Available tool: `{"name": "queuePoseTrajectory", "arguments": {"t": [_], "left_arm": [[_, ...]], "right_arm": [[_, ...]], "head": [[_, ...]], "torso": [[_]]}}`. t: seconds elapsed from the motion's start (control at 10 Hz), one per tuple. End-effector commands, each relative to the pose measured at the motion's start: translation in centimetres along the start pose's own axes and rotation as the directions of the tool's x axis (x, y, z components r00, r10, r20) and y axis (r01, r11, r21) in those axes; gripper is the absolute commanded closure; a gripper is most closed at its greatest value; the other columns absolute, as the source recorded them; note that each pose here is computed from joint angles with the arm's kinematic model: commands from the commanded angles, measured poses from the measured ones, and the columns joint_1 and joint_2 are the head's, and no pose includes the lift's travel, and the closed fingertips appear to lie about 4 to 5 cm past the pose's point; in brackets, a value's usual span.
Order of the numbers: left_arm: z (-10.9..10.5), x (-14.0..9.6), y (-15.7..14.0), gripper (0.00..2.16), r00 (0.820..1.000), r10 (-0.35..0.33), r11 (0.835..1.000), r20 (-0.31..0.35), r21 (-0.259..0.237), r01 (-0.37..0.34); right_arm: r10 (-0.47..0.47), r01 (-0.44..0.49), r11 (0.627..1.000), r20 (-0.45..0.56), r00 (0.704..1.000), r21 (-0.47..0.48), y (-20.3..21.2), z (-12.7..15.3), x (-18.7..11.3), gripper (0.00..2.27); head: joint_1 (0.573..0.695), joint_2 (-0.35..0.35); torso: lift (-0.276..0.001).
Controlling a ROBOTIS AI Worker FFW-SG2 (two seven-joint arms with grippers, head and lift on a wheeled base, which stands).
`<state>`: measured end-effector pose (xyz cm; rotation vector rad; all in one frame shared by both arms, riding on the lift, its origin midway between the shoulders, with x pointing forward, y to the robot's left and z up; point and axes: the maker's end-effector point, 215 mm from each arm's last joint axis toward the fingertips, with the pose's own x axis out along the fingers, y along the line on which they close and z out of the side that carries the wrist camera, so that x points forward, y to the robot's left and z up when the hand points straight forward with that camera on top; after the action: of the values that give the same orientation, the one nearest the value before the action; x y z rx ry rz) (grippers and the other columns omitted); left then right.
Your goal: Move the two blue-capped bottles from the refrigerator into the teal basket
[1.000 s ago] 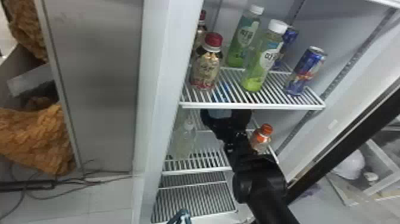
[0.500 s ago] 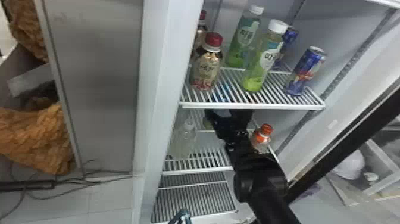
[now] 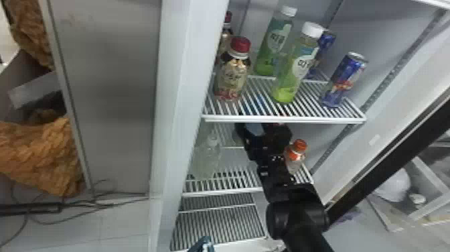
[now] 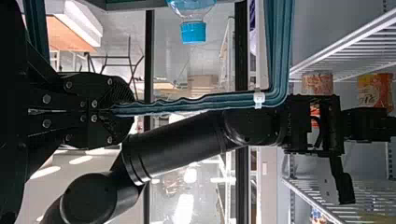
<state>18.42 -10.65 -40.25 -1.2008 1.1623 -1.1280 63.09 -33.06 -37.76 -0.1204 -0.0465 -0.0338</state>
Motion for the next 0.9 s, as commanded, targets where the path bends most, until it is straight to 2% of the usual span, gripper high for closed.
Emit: {"name": "queuePoseTrajectory", "arguments": {"t": [0.0,0.8], "left_arm": [[0.0,0.0,0.0,1.14,1.000,0.000,1.000,0.001,-0.003,0.000],[0.1,-0.3,0.1,1.14,1.000,0.000,1.000,0.008,-0.006,0.000]], "right_arm": [[-0.001,0.001,1.000,0.023,1.000,0.001,-0.2,0.7,-1.0,0.54],[0.026,-0.028,0.999,0.042,0.999,0.039,0.1,1.8,-7.6,0.54]], "head": [[0.695,-0.350],[0.695,-0.350]], "torso": [[-0.141],[-0.141]]}}
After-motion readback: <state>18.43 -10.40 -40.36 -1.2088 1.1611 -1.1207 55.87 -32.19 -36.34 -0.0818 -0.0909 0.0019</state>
